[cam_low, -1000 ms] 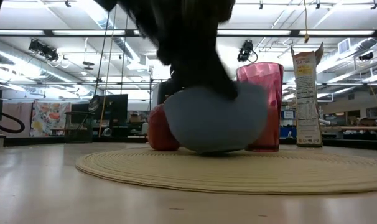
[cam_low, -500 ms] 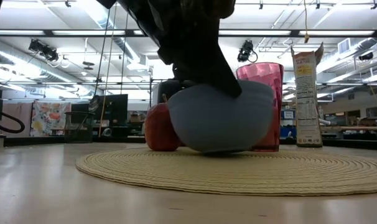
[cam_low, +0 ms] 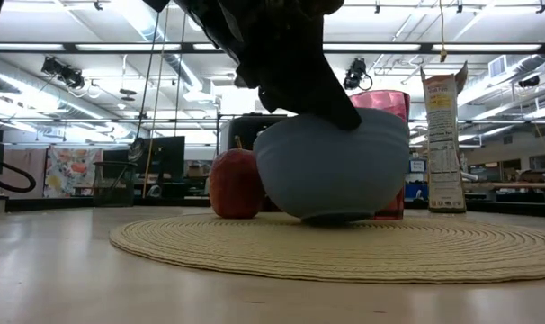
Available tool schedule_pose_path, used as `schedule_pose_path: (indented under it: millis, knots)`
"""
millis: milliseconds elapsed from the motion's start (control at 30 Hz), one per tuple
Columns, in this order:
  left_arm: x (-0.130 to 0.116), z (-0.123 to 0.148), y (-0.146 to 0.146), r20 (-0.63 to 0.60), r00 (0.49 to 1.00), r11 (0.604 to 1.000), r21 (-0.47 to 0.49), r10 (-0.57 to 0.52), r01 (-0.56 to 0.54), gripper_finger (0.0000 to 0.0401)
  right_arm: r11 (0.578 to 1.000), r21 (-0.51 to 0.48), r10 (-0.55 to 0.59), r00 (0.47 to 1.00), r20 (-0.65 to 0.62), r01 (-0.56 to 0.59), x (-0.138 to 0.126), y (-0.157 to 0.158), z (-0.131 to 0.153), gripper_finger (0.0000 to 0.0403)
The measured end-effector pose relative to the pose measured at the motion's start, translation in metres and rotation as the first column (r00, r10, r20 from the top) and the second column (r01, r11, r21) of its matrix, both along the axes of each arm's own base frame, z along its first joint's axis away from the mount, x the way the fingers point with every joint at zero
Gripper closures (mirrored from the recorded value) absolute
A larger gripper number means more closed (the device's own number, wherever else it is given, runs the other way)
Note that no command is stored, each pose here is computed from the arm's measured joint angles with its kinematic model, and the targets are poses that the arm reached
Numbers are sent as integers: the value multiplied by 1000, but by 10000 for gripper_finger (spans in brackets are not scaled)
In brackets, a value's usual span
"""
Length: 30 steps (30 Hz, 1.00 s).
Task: Arrange a breakfast setting
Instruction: Adjust the bowl on the yellow tablemat
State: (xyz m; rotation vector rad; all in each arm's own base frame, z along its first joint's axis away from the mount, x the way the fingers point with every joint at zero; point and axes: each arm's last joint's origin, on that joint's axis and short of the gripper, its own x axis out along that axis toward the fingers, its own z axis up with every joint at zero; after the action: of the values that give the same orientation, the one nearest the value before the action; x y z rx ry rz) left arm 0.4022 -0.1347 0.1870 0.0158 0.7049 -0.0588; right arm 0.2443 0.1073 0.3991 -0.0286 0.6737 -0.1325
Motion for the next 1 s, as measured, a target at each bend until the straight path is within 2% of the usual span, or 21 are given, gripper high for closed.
schedule_pose_path:
  millis: [167,467,600,833,900,1000]
  knots:
    - [2,2,0,28,1000,1000,-11,0,1,349,1000,15,18,1000,-8,-18,0,1,0,14]
    - [-1,1,0,-18,1000,1000,-22,-13,12,274,999,24,29,999,-13,-29,0,1,0,14]
    - [-4,24,0,-29,1000,999,-43,-3,1,255,999,29,25,999,-33,-24,-2,1,-2,14]
    - [-22,88,8,-68,997,997,-63,29,-33,255,999,53,2,980,-198,8,-16,0,-13,14]
    - [-30,93,11,-111,992,994,-79,66,-75,256,999,39,-2,967,-253,12,-22,3,-17,14]
    - [-40,86,13,-225,968,989,-73,113,-132,256,999,38,10,945,-326,2,-32,11,-28,14]
